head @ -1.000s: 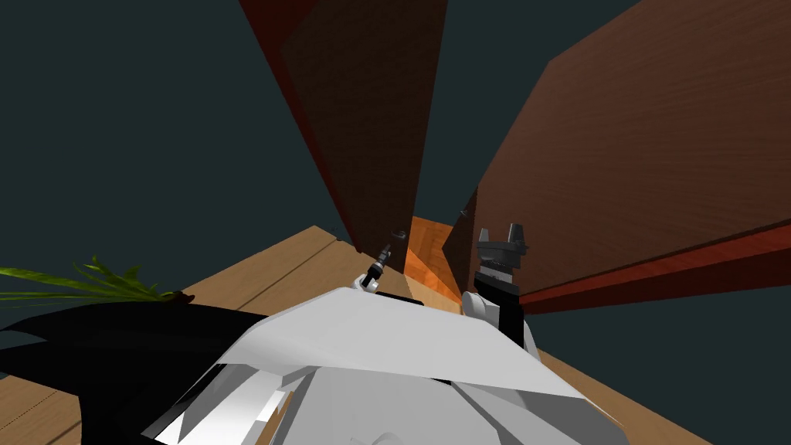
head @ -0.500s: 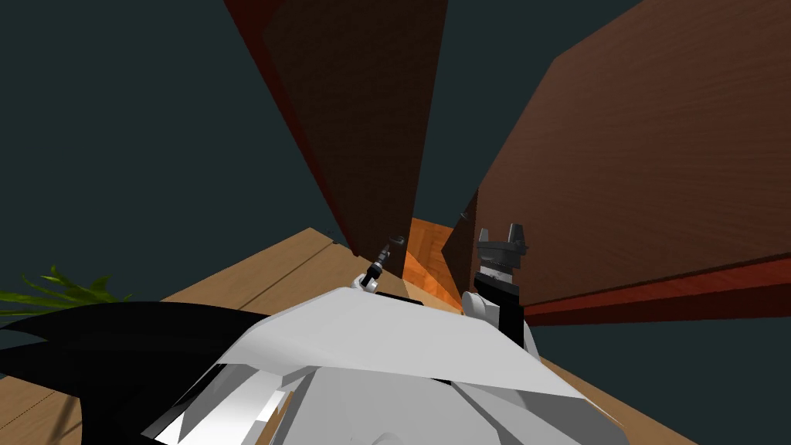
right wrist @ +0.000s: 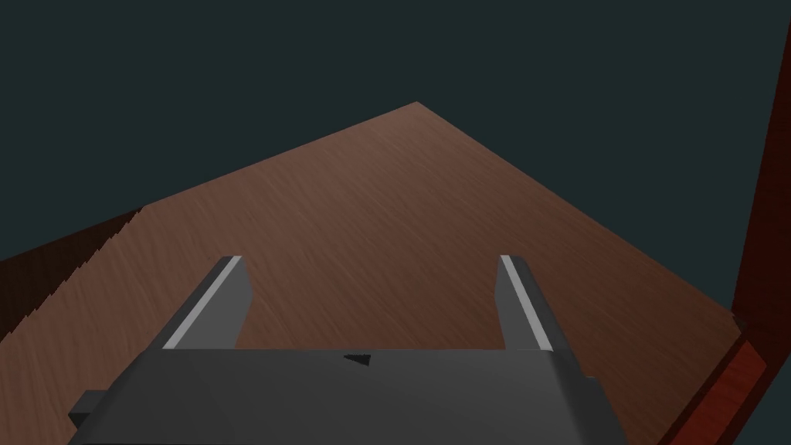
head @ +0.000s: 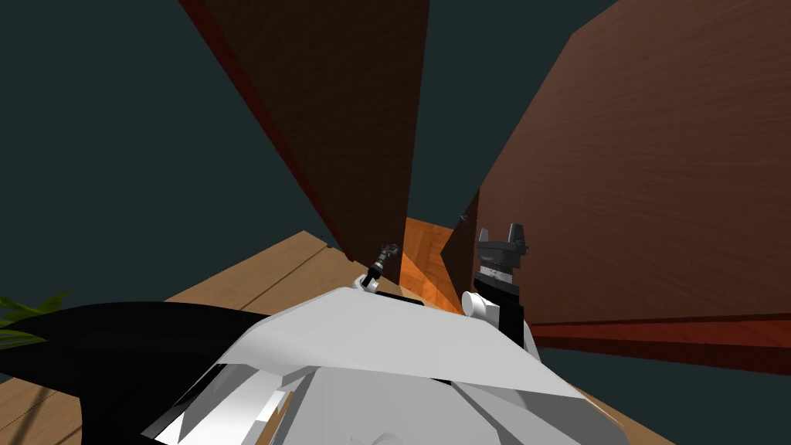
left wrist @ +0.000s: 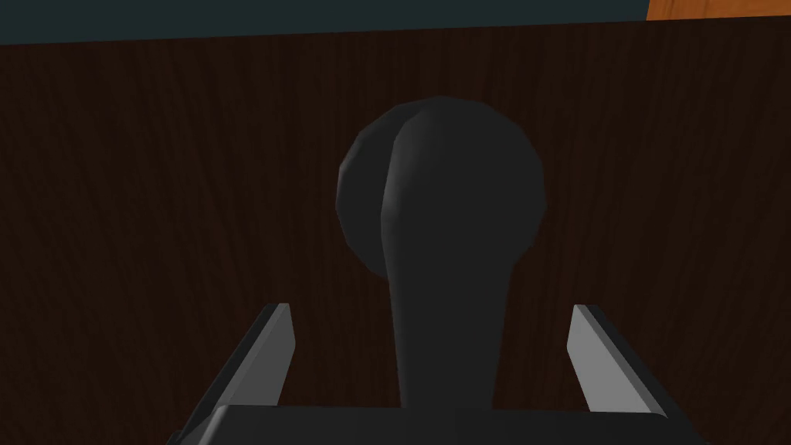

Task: Push the door open

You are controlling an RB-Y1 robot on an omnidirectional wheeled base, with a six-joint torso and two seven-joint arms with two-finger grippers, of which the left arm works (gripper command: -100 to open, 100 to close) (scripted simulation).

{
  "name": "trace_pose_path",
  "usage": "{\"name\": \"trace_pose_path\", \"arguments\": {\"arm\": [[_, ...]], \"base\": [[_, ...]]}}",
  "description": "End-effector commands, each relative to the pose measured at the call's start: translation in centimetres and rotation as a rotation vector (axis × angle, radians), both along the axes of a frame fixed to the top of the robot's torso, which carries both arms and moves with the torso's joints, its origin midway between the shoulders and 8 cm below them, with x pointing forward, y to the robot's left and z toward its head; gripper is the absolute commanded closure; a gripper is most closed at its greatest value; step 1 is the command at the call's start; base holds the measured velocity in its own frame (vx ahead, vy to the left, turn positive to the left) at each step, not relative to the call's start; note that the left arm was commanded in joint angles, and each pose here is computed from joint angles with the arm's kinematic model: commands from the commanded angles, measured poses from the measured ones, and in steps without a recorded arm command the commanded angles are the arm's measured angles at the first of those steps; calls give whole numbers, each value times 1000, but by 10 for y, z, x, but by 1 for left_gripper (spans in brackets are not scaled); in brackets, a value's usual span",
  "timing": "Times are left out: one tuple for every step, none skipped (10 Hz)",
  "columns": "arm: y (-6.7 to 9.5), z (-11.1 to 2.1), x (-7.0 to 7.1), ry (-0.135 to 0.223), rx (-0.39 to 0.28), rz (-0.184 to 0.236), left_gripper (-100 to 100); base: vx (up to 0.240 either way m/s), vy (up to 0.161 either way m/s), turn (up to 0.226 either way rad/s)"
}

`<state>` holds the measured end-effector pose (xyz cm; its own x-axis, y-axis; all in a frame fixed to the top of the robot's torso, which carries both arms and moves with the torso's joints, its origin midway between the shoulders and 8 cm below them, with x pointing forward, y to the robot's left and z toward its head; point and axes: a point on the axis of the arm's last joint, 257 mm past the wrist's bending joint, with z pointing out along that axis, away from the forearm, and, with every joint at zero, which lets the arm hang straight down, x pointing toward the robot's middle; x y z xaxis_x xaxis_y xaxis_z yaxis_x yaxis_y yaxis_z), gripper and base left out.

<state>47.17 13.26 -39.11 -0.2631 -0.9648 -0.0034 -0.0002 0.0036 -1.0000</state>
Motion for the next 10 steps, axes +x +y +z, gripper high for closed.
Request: {"name": "trace_pose_path", "arguments": {"arm": [[0,0,0,0,0,0,-100],[0,0,0,0,0,0,100],[0,0,0,0,0,0,100],[0,0,0,0,0,0,100],[0,0,0,0,0,0,100],[0,0,0,0,0,0,100],[0,0,0,0,0,0,100],[8,2,4,-5,5,12,100],[10,2,4,-5,6,15,100],[15,2,4,-5,9,23,100]], "base": [[95,-18,-2],[-14,1,6],[-31,11,-10],[-15,10,-19],[0,0,0],[0,0,0],[0,0,0],[91,-44,32],[153,-69,41],[151,-85,50]]}}
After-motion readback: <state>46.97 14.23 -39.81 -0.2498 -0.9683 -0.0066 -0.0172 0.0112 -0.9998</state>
